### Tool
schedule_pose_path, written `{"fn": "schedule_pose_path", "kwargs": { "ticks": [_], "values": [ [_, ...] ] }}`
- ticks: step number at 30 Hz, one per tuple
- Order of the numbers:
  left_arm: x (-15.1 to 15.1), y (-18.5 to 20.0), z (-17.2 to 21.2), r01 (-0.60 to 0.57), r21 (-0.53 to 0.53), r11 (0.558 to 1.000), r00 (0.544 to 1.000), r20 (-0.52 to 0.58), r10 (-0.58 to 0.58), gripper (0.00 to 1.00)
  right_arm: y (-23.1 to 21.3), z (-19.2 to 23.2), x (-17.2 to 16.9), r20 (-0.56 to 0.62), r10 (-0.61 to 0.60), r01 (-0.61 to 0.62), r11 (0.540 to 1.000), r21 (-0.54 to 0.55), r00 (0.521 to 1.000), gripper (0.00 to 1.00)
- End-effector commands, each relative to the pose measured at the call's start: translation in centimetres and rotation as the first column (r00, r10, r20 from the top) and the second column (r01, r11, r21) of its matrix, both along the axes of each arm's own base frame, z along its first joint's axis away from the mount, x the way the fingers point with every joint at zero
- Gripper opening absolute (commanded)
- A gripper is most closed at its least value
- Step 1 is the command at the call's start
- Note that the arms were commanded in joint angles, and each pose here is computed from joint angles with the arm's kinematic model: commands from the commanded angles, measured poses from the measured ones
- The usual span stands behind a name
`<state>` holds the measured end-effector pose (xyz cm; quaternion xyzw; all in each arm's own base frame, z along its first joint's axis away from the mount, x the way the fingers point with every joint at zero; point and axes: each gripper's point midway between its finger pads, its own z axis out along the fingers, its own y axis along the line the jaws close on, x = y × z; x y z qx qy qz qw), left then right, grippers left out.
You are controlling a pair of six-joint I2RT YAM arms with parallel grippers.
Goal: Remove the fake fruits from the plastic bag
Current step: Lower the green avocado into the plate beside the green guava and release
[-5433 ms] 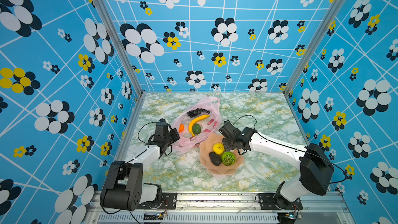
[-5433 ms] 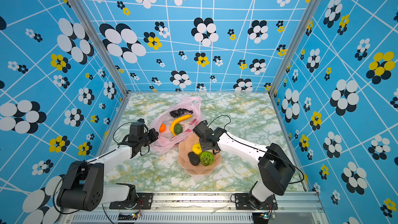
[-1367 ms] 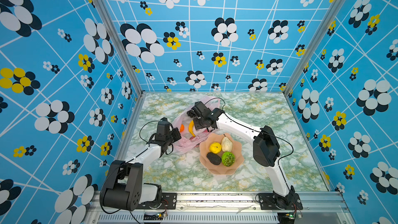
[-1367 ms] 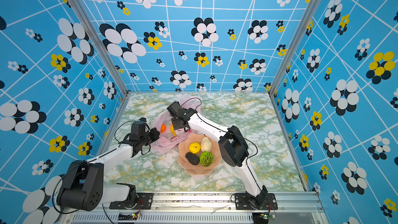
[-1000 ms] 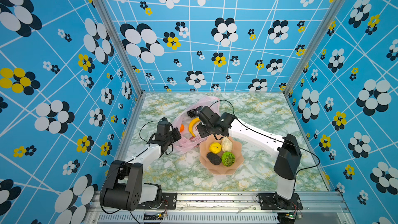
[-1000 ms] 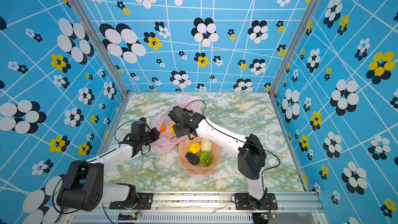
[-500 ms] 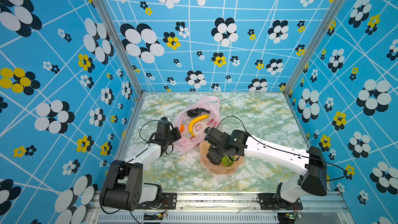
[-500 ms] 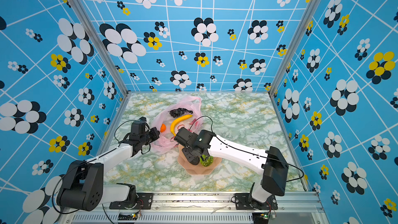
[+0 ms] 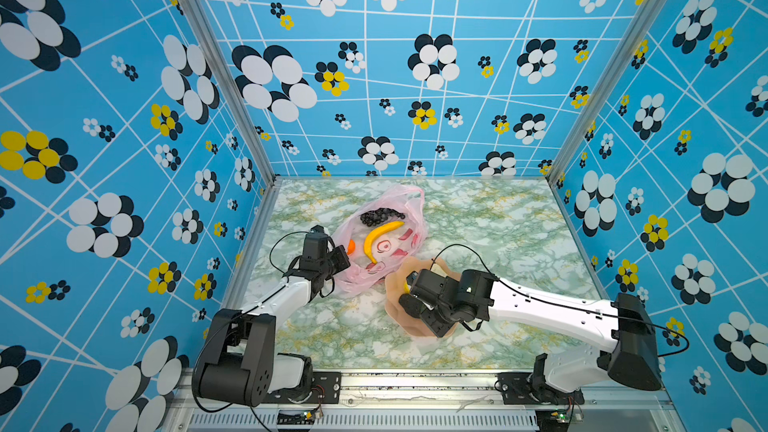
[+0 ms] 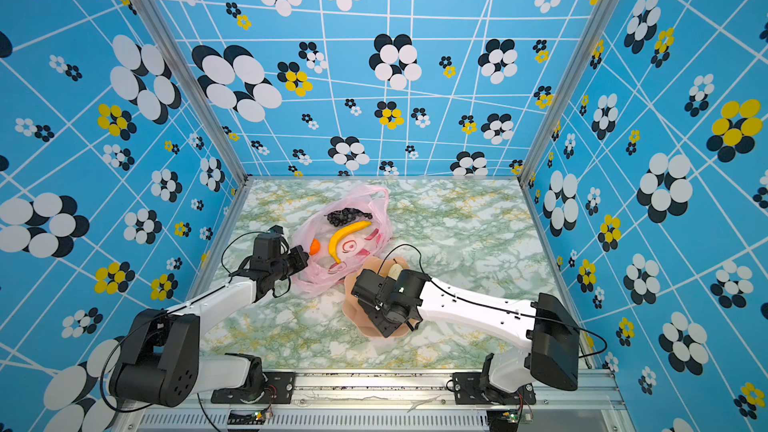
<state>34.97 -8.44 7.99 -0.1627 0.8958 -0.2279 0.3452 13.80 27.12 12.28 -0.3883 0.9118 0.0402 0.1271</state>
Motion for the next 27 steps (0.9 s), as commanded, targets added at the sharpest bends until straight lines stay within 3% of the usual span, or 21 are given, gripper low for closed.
{"fn": "schedule_pose_path", "kwargs": {
  "ticks": [1,27],
  "values": [
    [0.3,-0.1,-0.1,0.014,0.022,1.000,1.000,-0.011,-0.013,0.00,-0.7,-0.5,-1.3,-0.044,0.041,-0.042,0.998,-0.036,0.998,0.50],
    [0.2,0.0,0.2,0.013,0.024,1.000,1.000,-0.002,-0.013,0.00,-0.2,-2.9,-0.3,-0.059,-0.007,-0.004,0.984,-0.181,0.998,0.51]
  ]
}}
